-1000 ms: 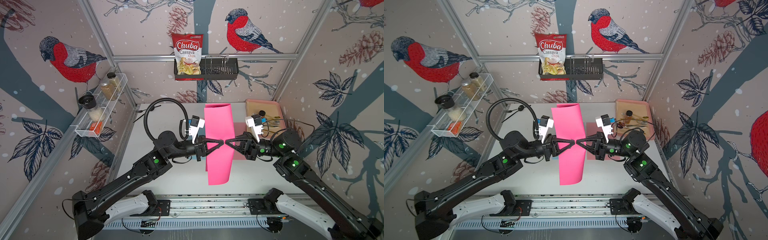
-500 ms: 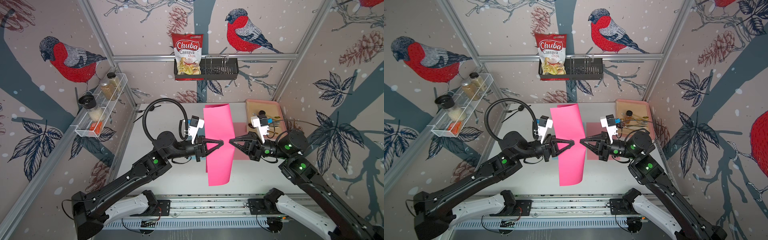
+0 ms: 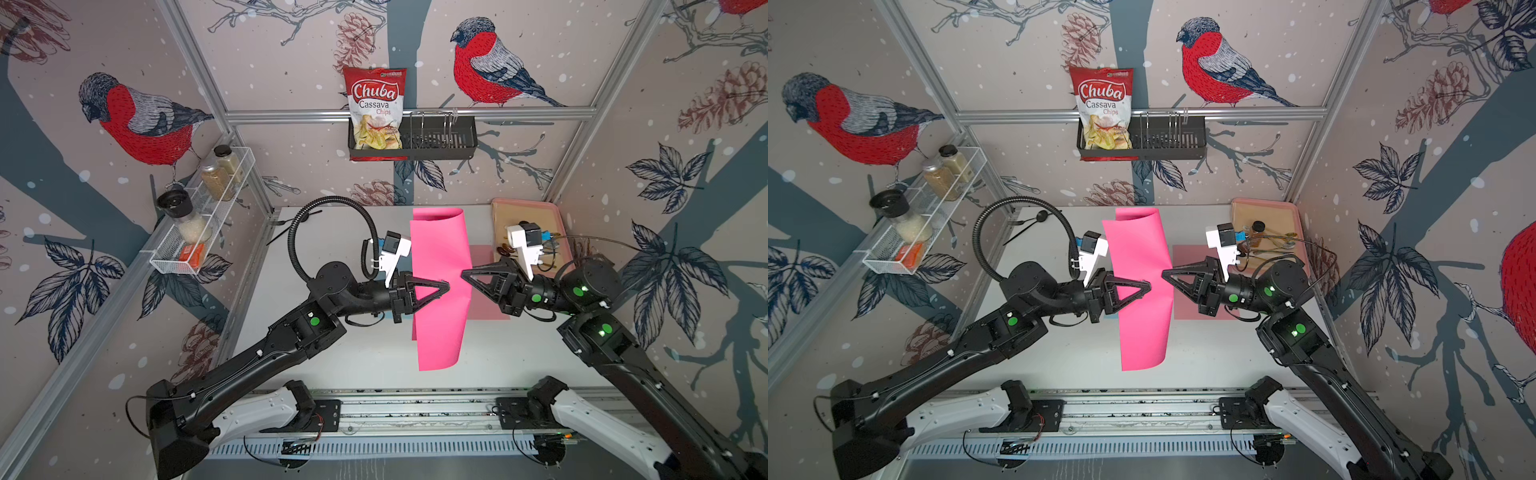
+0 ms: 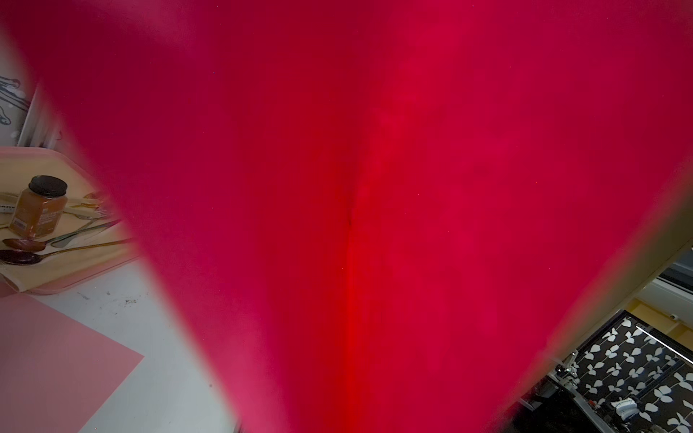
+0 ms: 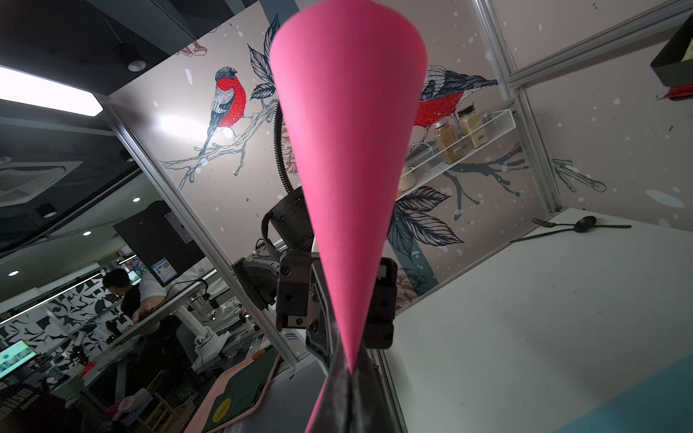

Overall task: Fold the rectangular paper in half along the long edge
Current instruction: Fold the paper.

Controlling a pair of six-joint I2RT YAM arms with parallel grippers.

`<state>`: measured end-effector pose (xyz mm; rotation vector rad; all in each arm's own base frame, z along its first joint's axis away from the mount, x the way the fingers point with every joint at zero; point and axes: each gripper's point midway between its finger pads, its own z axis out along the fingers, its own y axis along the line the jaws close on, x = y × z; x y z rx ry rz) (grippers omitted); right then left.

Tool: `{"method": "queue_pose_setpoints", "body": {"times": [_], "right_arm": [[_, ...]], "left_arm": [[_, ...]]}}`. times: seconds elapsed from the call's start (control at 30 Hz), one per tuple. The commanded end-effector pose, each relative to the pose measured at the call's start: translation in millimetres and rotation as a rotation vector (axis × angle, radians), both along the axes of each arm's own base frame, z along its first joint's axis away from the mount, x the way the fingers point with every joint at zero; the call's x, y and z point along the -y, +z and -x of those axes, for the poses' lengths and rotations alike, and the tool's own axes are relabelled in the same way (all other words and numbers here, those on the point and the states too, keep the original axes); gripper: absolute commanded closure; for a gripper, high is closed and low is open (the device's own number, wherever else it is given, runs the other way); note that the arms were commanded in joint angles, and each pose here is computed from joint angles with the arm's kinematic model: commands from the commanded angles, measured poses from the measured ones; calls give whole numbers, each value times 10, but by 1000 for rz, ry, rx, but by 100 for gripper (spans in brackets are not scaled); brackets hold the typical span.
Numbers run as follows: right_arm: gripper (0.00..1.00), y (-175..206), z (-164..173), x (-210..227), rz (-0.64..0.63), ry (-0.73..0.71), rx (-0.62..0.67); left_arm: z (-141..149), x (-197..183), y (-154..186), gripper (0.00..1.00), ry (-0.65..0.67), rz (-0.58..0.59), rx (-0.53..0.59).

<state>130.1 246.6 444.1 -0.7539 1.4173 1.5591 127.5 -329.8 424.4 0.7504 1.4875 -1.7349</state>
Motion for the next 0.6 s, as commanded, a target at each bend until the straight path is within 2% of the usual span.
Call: {"method": "queue_pose_setpoints", "body": {"times": [0.0, 0.07, 0.17, 0.2, 0.23, 0.3, 0.33, 0.47, 0.5, 0.57], "right_arm": [[92, 194, -1, 45, -62, -21, 54], [87, 206, -52, 57, -67, -44, 48], [99, 239, -62, 70, -79, -44, 55], [100, 254, -56, 77, -86, -43, 59], [99, 272, -52, 86, -92, -43, 62], [90, 297, -84, 95, -97, -58, 58], [89, 295, -99, 92, -97, -59, 54], [97, 340, -89, 96, -115, -47, 65], [96, 354, -92, 96, -119, -47, 67], [87, 374, -115, 94, -122, -55, 65]], "left_arm": [[58, -27, 88, 100, -18, 34, 33], [59, -30, 81, 100, -19, 33, 31], [66, -32, 69, 100, -22, 33, 29], [68, -37, 68, 100, -22, 32, 28], [73, -40, 70, 100, -23, 34, 30], [77, -44, 58, 100, -23, 32, 28], [77, -45, 64, 100, -22, 33, 28], [87, -43, 57, 100, -28, 33, 29], [90, -43, 61, 100, -29, 34, 30], [98, -41, 58, 100, -32, 35, 28]]}}
